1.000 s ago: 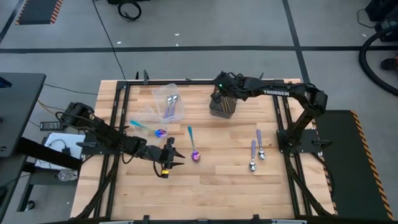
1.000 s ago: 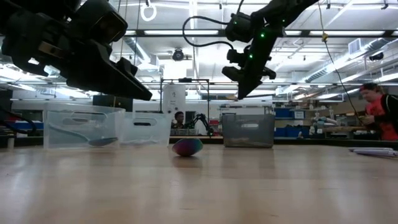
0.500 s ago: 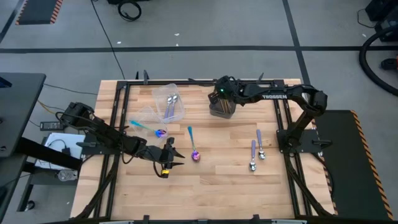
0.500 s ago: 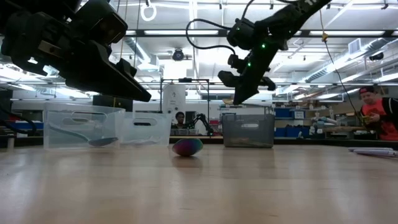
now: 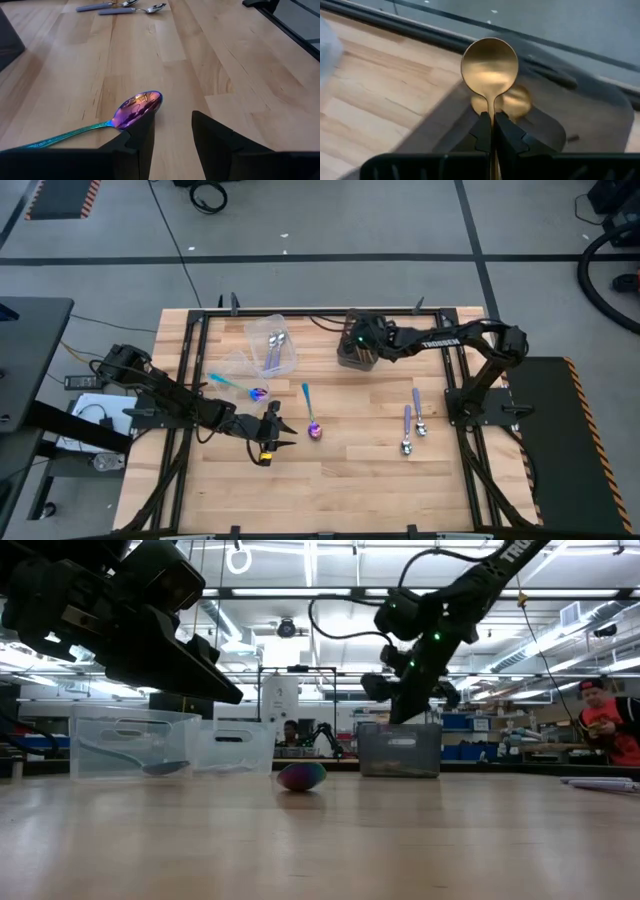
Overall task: Sort silverware by color (type)
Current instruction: Put the gold spoon into the black bin, then put the blue spoon into the left transparent bin
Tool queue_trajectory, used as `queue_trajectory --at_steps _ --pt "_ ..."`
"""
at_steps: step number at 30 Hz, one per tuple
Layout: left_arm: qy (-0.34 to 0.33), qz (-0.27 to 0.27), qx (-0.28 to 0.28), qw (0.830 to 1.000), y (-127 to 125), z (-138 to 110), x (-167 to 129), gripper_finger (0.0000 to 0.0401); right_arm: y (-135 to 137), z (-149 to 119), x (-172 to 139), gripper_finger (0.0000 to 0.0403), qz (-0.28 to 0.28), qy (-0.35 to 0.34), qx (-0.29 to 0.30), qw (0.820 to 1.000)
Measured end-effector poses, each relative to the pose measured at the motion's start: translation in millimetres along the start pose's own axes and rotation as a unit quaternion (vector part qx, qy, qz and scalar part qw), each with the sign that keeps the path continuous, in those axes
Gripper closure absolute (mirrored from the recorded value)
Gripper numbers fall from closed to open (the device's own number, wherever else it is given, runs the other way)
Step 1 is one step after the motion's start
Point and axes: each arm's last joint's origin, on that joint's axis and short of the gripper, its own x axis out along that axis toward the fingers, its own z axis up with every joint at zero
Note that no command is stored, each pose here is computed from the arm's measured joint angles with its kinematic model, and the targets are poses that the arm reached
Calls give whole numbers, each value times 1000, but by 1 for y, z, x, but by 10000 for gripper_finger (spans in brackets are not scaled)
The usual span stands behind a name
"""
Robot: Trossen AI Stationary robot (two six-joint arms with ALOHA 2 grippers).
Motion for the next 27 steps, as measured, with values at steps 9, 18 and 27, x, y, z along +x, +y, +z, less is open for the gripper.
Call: queue_trajectory --at_steps 9,18,27 --pt "0 0 -1 1000 0 0 0 264 -11 -12 9 387 6 12 31 999" --pt "0 0 -1 1000 0 0 0 264 -15 -9 12 380 28 32 39 998" --pt "0 0 -1 1000 0 0 0 264 -14 -10 12 308 38 37 27 998"
